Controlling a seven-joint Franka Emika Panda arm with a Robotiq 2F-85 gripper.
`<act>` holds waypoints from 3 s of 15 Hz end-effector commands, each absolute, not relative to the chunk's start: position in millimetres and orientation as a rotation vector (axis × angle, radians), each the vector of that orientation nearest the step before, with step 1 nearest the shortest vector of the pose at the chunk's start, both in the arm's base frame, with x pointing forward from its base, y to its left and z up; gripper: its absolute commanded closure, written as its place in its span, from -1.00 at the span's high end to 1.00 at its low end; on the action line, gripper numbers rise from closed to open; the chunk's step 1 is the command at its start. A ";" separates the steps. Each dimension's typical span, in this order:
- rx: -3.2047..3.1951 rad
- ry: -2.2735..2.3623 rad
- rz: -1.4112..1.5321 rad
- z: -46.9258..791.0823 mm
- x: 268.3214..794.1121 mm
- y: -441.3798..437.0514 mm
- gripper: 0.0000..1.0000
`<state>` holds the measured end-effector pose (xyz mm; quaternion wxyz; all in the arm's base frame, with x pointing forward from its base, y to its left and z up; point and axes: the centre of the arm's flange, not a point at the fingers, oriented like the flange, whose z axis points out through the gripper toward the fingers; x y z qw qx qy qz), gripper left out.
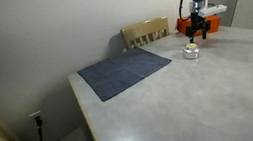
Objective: Pick up the lid, close the container, open the container again and close it again before putting the lid back down
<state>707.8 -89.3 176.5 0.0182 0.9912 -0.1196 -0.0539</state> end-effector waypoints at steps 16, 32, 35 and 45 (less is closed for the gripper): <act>3.075 -0.319 -0.209 146.7 741.9 -94.1 1.00; 3.069 -0.317 -0.247 148.0 744.5 -99.0 -0.11; 3.066 -0.314 -0.256 149.9 744.1 -98.1 -0.13; 2.991 -0.186 -0.129 203.8 713.9 -43.6 -0.13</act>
